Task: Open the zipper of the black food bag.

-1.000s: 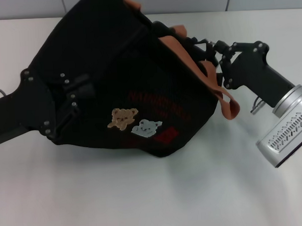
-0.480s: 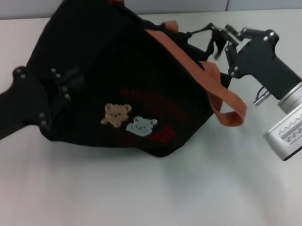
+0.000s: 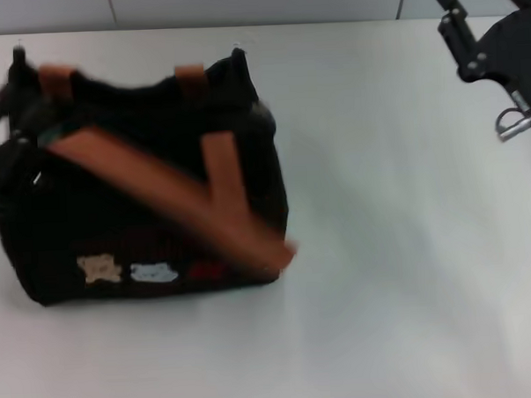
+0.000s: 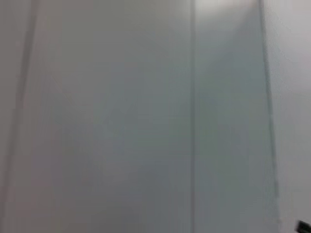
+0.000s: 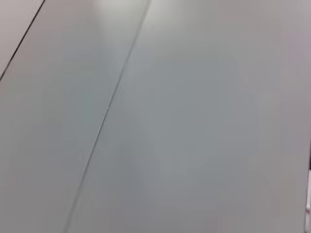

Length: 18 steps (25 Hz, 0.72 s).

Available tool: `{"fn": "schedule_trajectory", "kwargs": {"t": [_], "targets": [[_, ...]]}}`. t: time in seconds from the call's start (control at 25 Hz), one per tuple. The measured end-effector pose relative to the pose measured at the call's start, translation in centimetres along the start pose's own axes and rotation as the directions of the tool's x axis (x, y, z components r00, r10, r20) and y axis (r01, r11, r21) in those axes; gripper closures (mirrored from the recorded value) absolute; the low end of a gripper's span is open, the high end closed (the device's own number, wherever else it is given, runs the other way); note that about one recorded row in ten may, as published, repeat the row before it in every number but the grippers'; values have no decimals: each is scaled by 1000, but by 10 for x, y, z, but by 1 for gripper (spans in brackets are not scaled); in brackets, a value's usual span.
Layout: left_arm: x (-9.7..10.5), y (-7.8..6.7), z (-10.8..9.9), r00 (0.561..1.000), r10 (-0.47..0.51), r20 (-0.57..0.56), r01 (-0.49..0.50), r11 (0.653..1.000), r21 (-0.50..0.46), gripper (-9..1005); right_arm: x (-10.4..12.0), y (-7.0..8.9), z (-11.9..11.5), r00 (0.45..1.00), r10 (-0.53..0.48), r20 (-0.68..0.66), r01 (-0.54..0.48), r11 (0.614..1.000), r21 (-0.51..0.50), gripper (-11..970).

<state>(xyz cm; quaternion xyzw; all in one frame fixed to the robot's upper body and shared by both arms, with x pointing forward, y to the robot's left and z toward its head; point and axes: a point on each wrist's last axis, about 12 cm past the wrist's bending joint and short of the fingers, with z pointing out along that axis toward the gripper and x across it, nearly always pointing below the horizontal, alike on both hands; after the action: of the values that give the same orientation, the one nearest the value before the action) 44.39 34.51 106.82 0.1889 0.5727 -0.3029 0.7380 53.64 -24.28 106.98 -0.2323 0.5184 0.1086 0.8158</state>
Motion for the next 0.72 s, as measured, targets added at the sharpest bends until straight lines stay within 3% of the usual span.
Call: {"fn": "schedule_trajectory", "kwargs": {"t": [0.04,0.16,0.2,0.24,0.28,0.36,0.4,0.44,0.48,0.52,0.56,0.6,0.64,0.72], "targets": [[0,0,0,1000,0,0,0,1000,0,801,0,0,0,1000,0,0,0,1000,0,616],[-5,-4,-19,999,-4,35,6,999,-38,703,-5,-16,-9,987,162,19,-161,986,-37,500],[-8,-6,-26,999,-11,40,12,1000,-23,655,-10,-27,-16,959,284,10,-281,953,-114,458],[-10,-7,-30,999,-20,30,20,1000,-3,607,-10,-27,-16,959,284,10,-281,953,-114,416],[-13,-7,-34,1000,-29,13,28,999,25,560,-14,-32,-20,938,346,-13,-343,923,-174,374],[-15,-8,-39,997,-48,-56,54,992,110,464,-22,-40,-27,903,413,-122,-428,833,-351,290],[-14,-11,-38,985,-55,-160,93,966,239,398,-29,-40,-32,878,406,-255,-479,712,-514,249],[-14,-11,-38,985,-55,-160,93,966,239,333,-29,-40,-32,878,406,-255,-479,712,-514,207],[-12,-14,-36,977,-51,-207,114,946,304,267,-32,-38,-34,871,379,-313,-492,648,-582,165],[-10,-17,-33,968,-39,-247,131,920,368,258,-34,-33,-37,865,333,-375,-501,567,-654,158],[-7,-21,-29,962,-27,-273,143,898,416,249,-34,-29,-39,863,297,-408,-505,513,-694,151],[-3,-26,-22,955,-3,-298,154,862,483,241,-33,-17,-41,856,239,-458,-516,414,-750,143],[-3,-26,-22,955,-3,-298,154,862,483,232,-33,-17,-41,856,239,-458,-516,414,-750,136],[-1,-29,-16,952,10,-305,157,841,518,214,-32,-9,-42,855,214,-472,-518,376,-768,122]]}}
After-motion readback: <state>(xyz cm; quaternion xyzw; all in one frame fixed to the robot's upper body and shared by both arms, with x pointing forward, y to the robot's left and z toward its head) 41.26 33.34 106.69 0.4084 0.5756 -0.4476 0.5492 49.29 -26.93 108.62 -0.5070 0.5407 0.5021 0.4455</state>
